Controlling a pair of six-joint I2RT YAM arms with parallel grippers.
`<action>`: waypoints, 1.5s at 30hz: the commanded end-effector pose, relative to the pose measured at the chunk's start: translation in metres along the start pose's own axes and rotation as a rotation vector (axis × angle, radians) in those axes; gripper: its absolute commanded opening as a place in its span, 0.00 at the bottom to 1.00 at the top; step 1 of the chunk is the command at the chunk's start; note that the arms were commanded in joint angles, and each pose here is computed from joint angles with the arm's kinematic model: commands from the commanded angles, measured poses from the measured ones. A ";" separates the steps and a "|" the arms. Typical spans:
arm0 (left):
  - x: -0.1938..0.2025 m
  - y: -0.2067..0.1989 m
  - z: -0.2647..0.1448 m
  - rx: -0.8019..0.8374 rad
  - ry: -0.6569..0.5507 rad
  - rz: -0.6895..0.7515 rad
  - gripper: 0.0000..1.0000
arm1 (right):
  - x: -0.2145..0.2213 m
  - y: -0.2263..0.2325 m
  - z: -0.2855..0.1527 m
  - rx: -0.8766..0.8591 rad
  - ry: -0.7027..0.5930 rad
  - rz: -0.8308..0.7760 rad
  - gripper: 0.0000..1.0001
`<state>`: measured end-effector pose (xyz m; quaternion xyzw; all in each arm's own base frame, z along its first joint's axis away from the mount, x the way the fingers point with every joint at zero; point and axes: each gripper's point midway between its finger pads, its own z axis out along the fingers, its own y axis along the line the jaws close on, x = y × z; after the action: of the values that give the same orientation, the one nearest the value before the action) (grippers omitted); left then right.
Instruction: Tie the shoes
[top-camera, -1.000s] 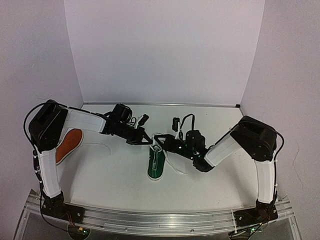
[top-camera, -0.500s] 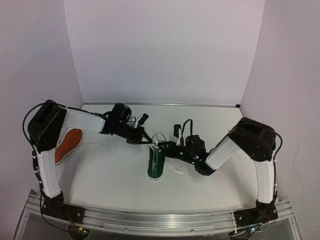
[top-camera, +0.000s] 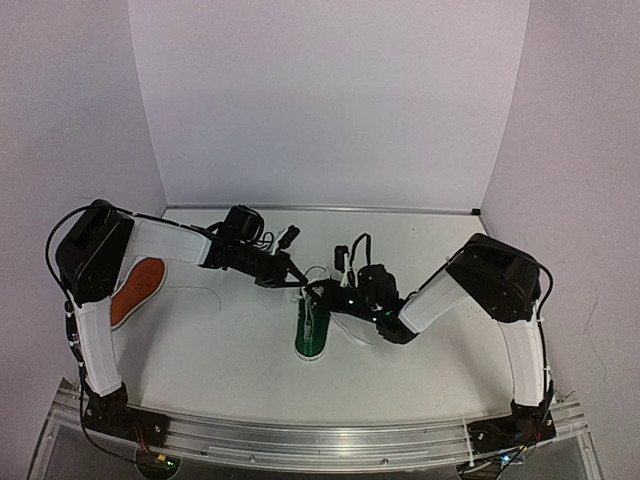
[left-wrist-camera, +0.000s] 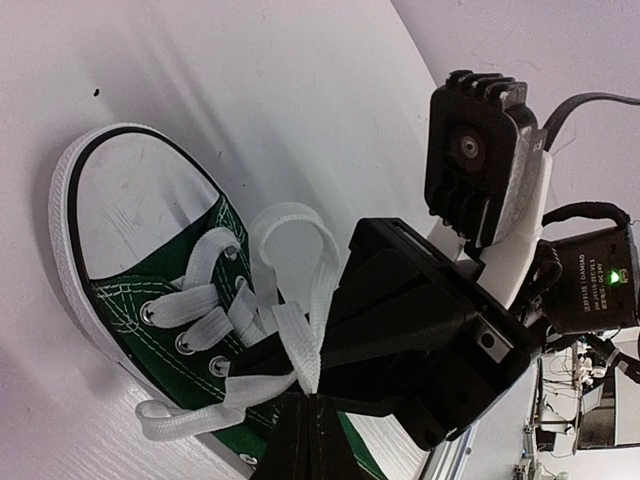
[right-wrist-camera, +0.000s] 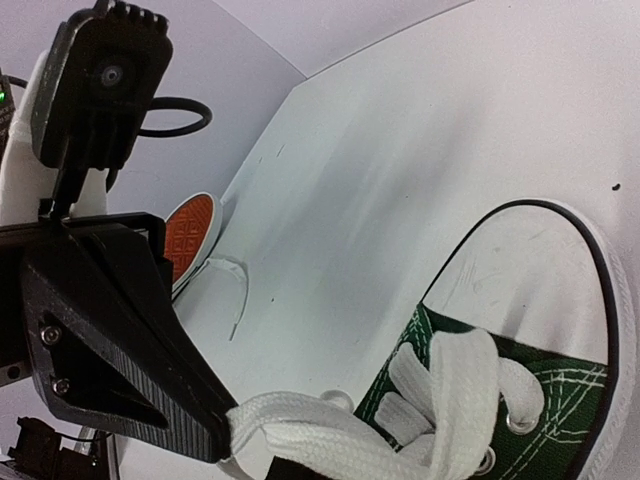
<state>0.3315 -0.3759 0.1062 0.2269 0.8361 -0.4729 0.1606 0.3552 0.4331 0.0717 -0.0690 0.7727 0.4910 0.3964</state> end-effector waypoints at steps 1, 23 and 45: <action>-0.021 -0.020 -0.001 0.030 -0.028 0.078 0.00 | 0.012 0.006 0.012 -0.038 0.048 -0.010 0.00; 0.007 0.052 -0.052 -0.239 -0.073 0.189 0.54 | 0.015 -0.004 0.008 -0.026 0.045 0.049 0.00; 0.024 0.045 0.003 -0.098 0.012 0.563 0.56 | 0.012 0.004 0.009 -0.056 0.052 0.073 0.00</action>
<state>0.3247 -0.3348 0.0499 0.4131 0.7927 -0.3609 0.2658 0.3568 0.4417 0.0660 -0.0578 0.7723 0.5141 0.3686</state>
